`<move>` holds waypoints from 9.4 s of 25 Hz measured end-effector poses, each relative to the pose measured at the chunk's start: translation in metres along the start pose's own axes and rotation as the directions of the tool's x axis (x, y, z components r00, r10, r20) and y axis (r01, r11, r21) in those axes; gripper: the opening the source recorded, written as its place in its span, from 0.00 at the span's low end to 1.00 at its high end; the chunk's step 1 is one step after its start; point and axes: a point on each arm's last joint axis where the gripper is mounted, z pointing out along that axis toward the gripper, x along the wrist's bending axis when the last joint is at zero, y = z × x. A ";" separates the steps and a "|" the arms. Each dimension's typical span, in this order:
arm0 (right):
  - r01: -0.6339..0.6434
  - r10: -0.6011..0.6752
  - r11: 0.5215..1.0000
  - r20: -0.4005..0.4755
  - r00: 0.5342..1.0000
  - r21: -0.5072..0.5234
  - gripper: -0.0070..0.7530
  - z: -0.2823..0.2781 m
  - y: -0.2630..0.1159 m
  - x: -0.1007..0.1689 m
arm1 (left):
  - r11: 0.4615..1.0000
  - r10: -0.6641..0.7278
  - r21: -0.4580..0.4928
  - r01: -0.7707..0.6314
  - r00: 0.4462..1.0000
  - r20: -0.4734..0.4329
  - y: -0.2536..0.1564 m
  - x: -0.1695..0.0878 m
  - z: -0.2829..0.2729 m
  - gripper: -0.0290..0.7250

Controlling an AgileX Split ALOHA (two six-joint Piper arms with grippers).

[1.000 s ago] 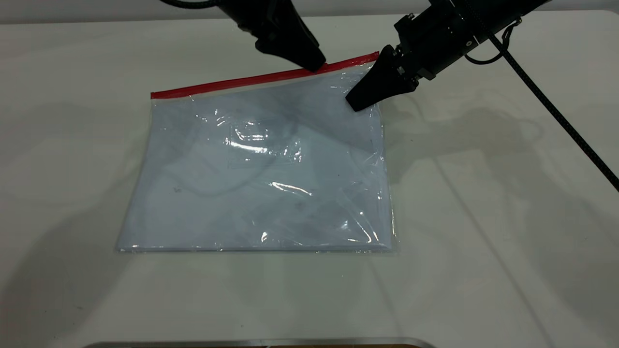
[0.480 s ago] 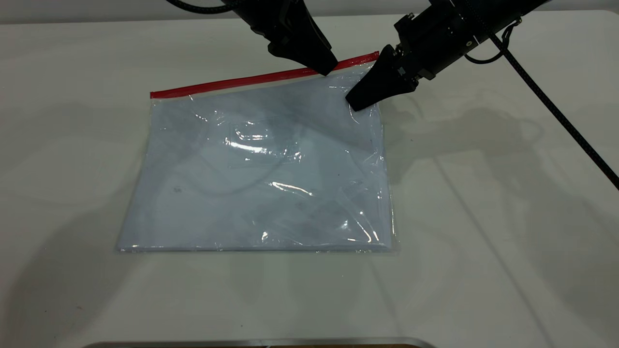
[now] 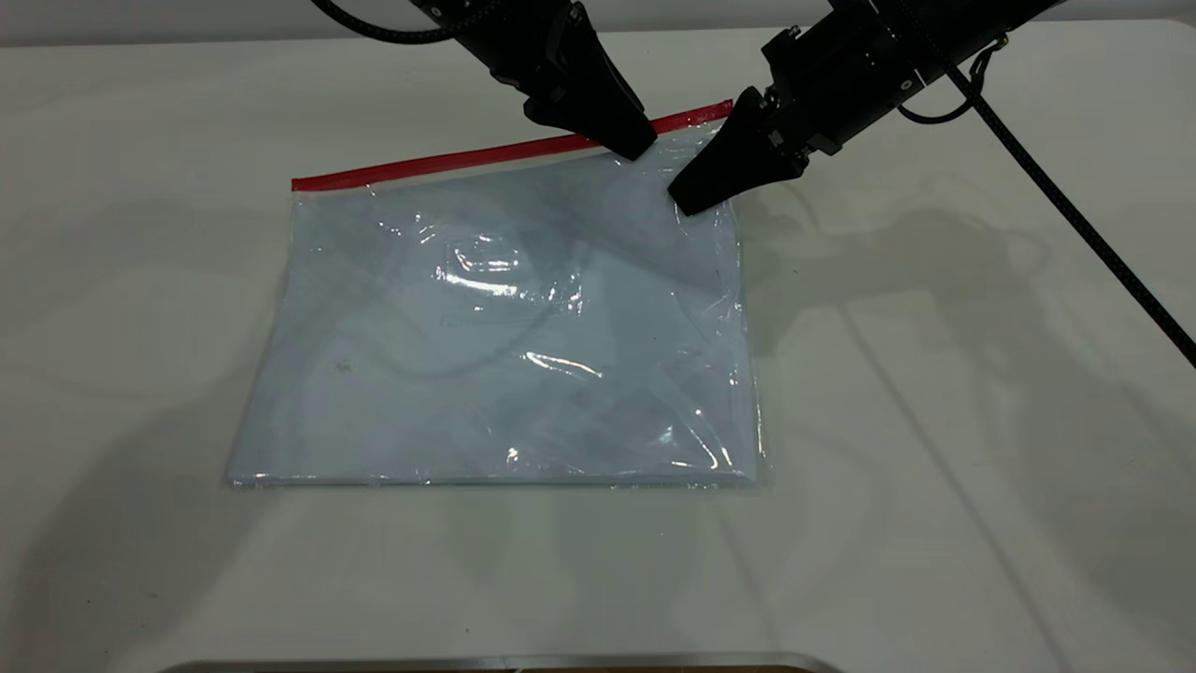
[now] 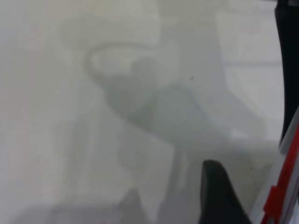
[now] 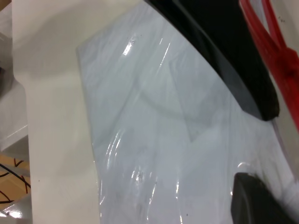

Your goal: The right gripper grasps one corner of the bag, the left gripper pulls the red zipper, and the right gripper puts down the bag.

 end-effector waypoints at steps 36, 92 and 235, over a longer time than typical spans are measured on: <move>-0.276 0.291 0.942 0.055 0.955 -0.190 0.05 -0.070 -0.030 -0.046 | 0.996 -0.076 0.042 0.080 0.994 -0.080 -0.014 0.016 -0.016 0.11; -0.138 0.277 0.947 0.526 0.804 -0.289 0.77 -0.229 0.067 0.009 | 0.736 -0.284 0.369 0.567 0.754 -0.593 0.019 -0.010 -0.184 0.83; -0.063 0.433 0.894 0.818 0.379 -0.444 0.76 -0.252 -0.148 0.420 | 0.706 -0.672 -0.562 0.430 0.156 -0.724 -0.151 -0.455 -0.268 0.81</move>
